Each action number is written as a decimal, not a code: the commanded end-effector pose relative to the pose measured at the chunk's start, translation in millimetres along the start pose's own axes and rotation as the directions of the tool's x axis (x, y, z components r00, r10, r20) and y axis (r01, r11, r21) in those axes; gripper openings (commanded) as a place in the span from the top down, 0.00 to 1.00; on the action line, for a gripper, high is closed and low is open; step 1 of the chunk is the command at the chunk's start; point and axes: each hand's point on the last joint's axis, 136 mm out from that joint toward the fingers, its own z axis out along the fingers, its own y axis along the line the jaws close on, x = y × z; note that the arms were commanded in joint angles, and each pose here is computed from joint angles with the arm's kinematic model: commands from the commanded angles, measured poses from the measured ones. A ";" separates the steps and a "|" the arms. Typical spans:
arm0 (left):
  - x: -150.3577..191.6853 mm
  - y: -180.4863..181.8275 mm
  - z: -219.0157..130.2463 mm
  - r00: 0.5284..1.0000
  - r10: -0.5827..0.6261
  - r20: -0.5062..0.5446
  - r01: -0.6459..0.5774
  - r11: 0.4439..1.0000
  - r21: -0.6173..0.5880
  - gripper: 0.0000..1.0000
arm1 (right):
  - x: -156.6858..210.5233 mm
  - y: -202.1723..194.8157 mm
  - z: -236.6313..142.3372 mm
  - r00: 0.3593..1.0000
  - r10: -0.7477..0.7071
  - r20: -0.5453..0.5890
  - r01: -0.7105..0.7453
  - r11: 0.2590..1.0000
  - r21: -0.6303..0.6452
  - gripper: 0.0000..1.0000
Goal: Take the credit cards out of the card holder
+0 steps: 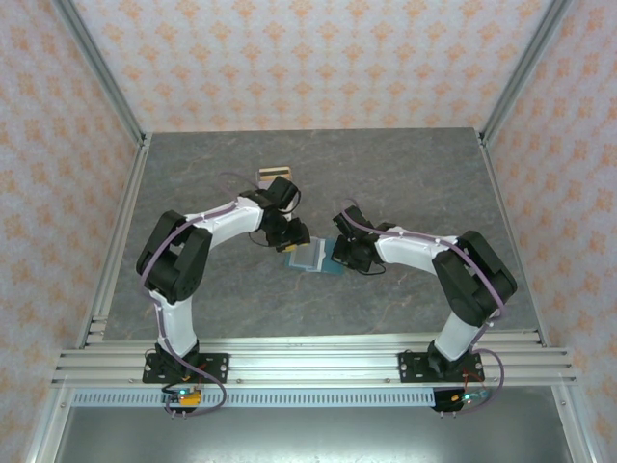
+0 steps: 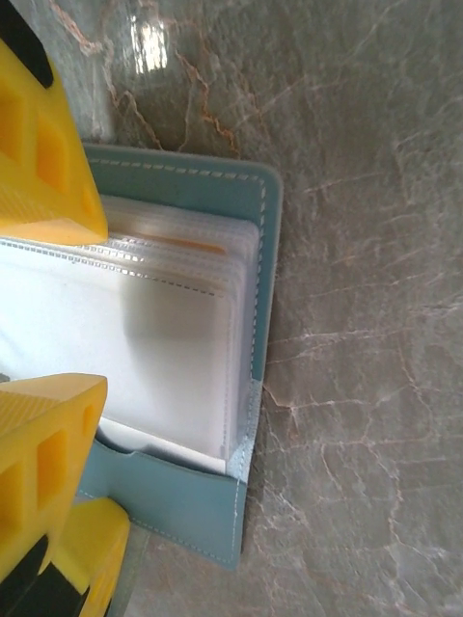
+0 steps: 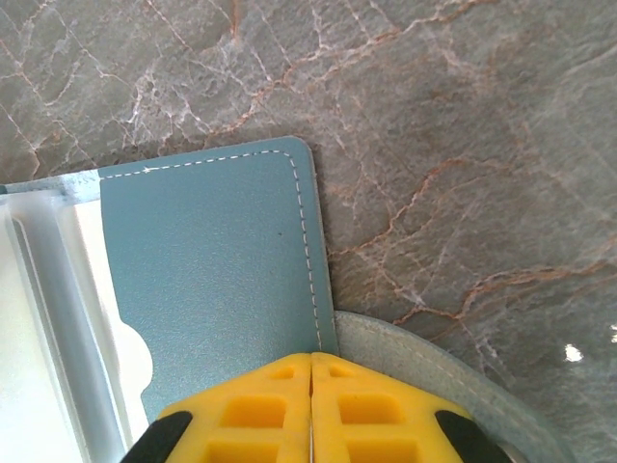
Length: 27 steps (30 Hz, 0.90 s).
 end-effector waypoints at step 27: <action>25.0 -49.6 -3.0 0.982 0.164 -0.089 -0.147 0.973 0.179 0.65 | 2.3 -22.0 3.9 1.000 -0.023 0.011 0.022 0.994 0.105 0.92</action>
